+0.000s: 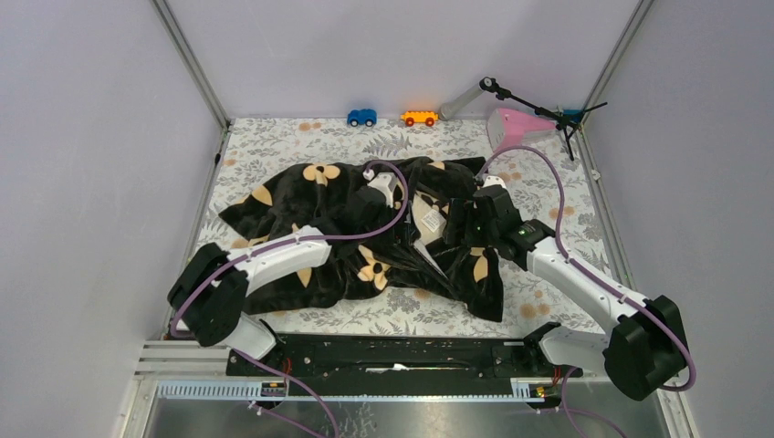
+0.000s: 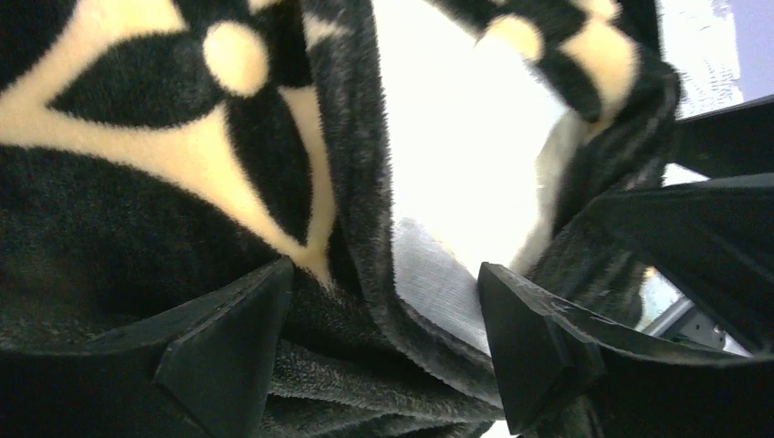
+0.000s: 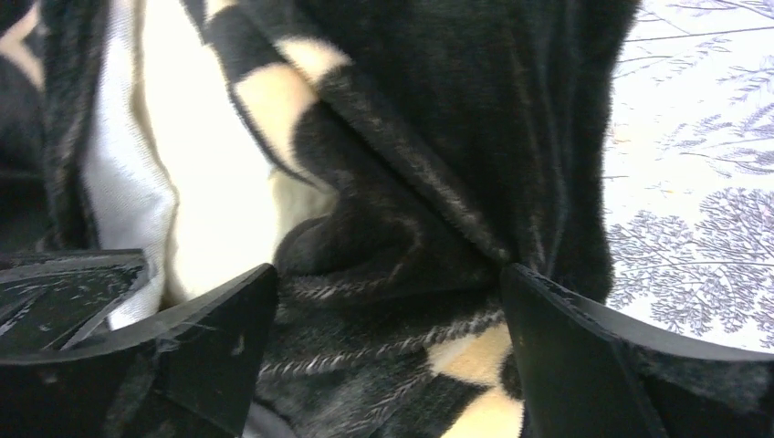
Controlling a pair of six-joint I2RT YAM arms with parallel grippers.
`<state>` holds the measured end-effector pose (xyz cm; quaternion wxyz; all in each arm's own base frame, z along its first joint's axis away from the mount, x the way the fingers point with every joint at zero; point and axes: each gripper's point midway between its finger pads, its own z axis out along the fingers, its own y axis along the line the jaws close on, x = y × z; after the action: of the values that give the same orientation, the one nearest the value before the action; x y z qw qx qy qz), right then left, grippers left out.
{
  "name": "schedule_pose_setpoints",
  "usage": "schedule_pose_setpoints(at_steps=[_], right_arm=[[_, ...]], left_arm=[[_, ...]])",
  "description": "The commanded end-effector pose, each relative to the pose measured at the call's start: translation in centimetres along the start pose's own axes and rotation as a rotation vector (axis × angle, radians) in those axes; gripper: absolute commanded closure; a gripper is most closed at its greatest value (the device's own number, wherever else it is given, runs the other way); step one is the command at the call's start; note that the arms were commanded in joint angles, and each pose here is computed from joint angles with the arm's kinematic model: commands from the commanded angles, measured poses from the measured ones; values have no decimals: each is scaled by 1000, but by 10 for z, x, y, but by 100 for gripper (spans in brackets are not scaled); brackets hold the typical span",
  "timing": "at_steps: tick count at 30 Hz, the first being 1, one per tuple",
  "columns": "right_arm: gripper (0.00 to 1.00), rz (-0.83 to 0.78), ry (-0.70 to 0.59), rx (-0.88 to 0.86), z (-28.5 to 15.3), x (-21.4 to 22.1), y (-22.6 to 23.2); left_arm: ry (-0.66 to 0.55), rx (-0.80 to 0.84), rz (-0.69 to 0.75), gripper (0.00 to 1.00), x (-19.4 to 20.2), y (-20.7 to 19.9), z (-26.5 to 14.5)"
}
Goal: Remove the pillowcase from the pillow
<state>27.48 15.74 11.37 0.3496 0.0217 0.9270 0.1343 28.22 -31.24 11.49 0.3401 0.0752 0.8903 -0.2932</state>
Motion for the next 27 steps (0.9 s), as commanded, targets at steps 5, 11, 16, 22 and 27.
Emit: schedule_pose_setpoints(at_steps=[5,11,16,22,27], right_arm=[[32,135,-100,281,-8,24,-67],[43,214,-123,369,-17,39,-92],[48,242,-132,273,-17,45,-82],[40,198,-182,-54,-27,34,-31],[30,174,-295,-140,-55,5,-17]], left_arm=[[7,-274,0,59,3,68,9],[-82,-420,-104,70,3,134,-32],[-209,-521,-152,68,-2,160,-70],[-264,-479,-135,64,-11,153,-87],[-306,-288,-84,52,-25,109,-97]])
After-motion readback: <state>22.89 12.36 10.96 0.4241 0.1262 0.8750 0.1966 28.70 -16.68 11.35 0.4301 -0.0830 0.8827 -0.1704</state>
